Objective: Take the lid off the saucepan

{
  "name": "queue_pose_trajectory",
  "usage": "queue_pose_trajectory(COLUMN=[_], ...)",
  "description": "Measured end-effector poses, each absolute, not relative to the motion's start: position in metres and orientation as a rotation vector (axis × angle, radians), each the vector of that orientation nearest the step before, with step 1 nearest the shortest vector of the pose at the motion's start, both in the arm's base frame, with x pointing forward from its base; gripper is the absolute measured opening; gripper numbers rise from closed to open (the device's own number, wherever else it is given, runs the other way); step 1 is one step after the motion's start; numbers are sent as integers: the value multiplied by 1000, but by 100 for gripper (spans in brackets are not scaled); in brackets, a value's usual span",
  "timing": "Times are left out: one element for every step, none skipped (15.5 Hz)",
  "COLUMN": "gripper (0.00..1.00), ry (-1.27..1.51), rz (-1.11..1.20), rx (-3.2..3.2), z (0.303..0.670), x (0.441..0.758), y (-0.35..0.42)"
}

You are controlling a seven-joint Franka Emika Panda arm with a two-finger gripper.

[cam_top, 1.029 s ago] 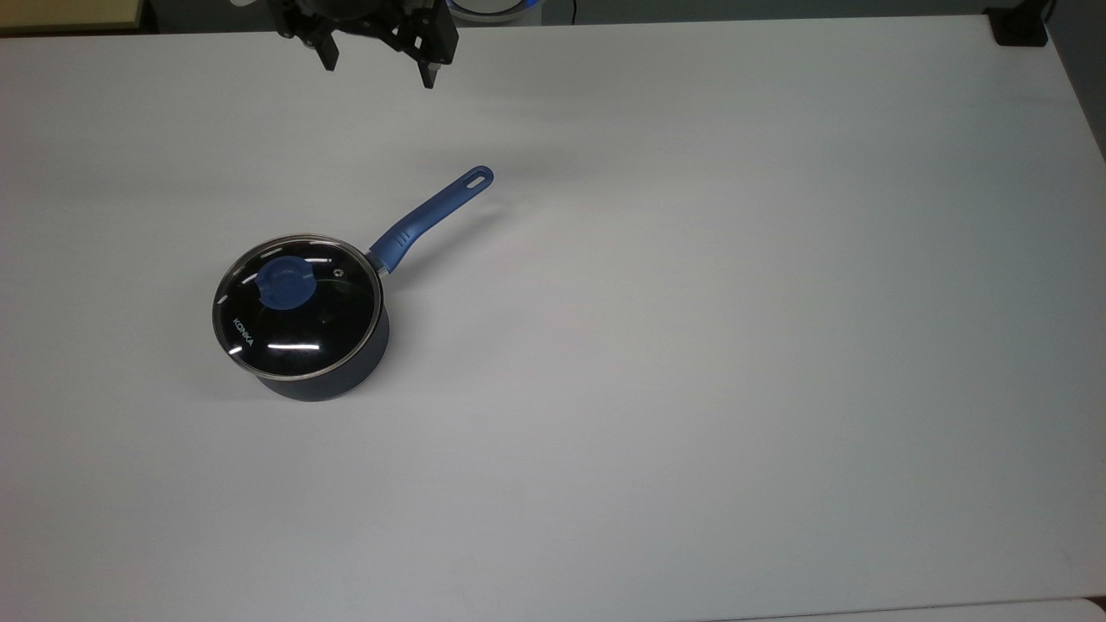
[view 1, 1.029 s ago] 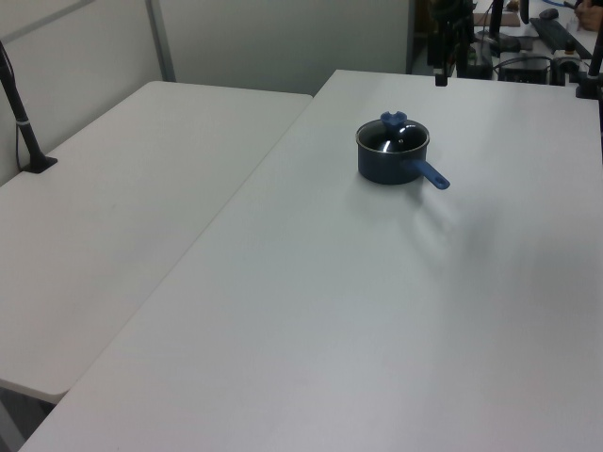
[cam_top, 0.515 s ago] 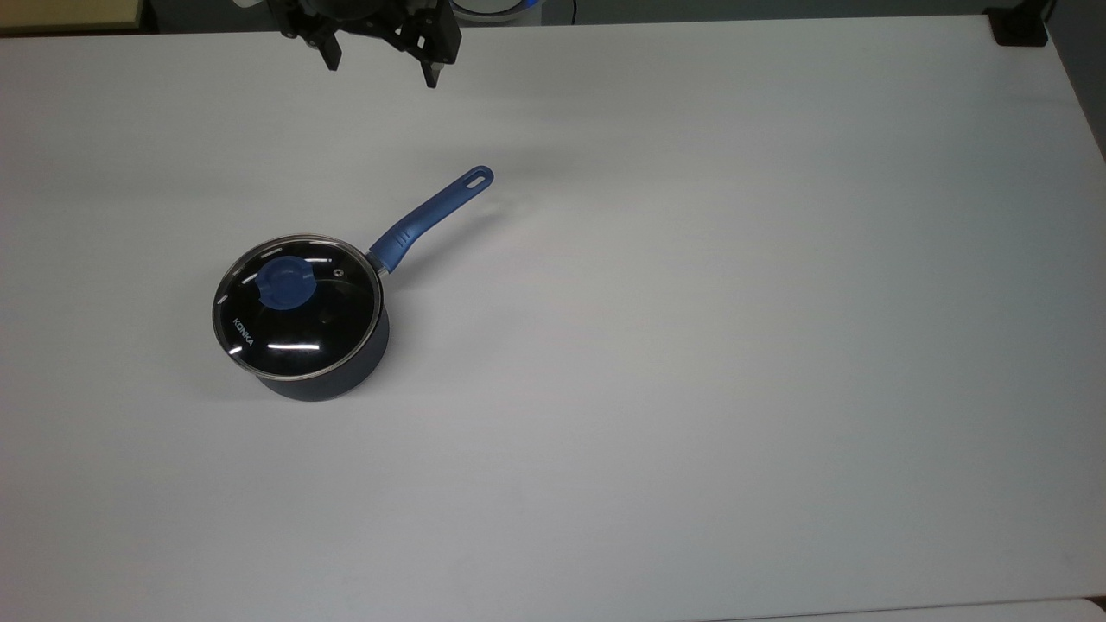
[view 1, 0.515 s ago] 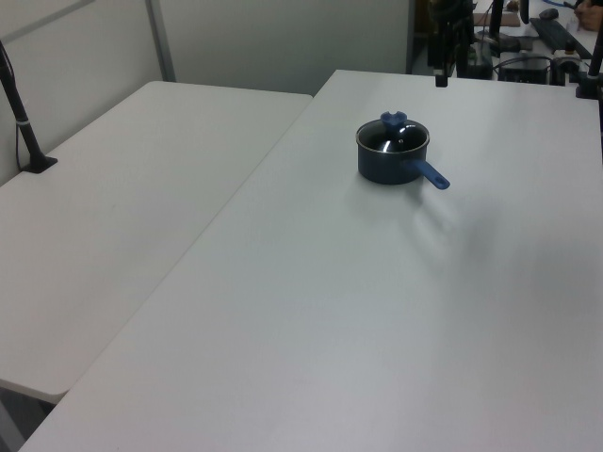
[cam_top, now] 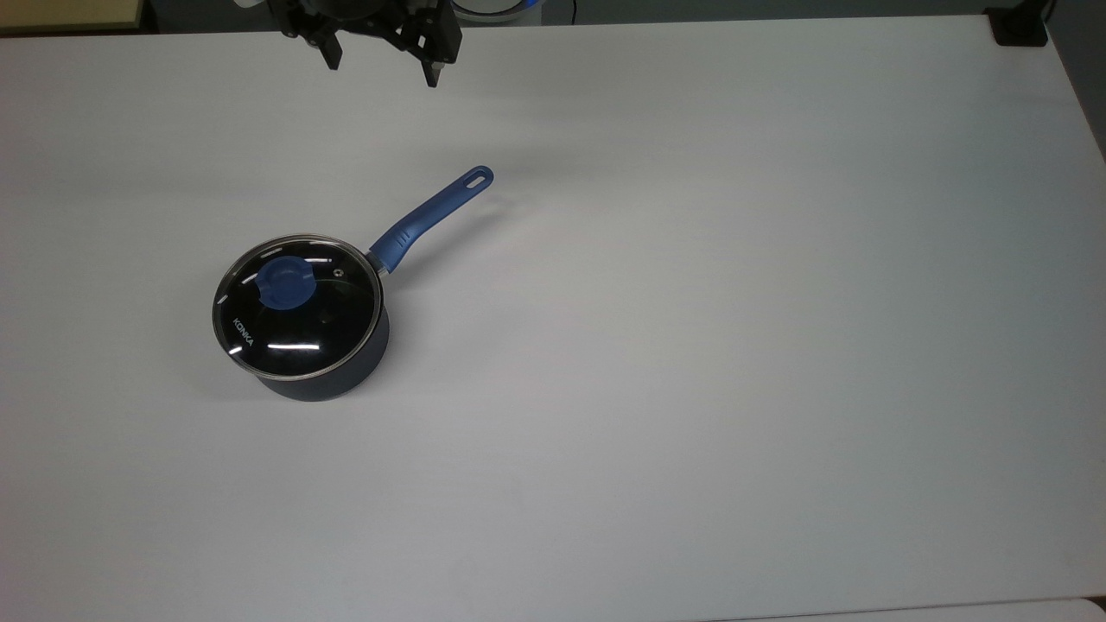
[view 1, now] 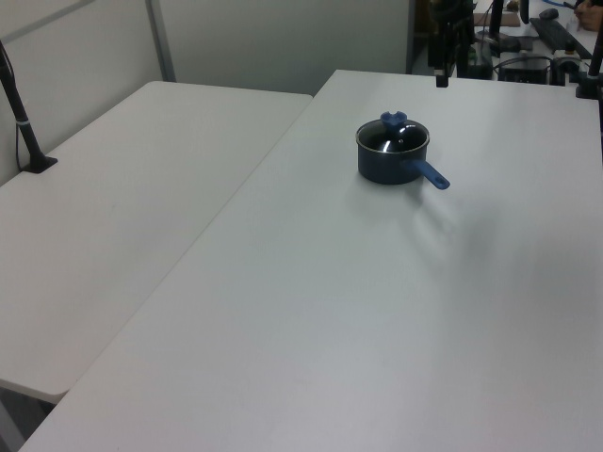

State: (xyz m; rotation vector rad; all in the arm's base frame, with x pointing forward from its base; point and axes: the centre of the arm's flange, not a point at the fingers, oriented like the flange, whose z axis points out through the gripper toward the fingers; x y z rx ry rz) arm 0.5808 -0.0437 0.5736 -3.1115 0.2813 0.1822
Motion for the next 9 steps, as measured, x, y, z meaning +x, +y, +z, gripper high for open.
queue_pose_trajectory(gripper=[100, 100, 100, 100, 100, 100, 100, 100, 100], ry=[281, 281, 281, 281, 281, 282, 284, 288, 295], rz=[182, 183, 183, 183, 183, 183, 183, 183, 182], rx=[-3112, -3112, -3112, -3112, -3112, -3112, -3112, -3112, -3113], z=[574, 573, 573, 573, 573, 573, 573, 573, 574], x=[581, 581, 581, 581, 581, 581, 581, 581, 581], y=[-44, -44, -44, -44, -44, -44, -45, -46, -49])
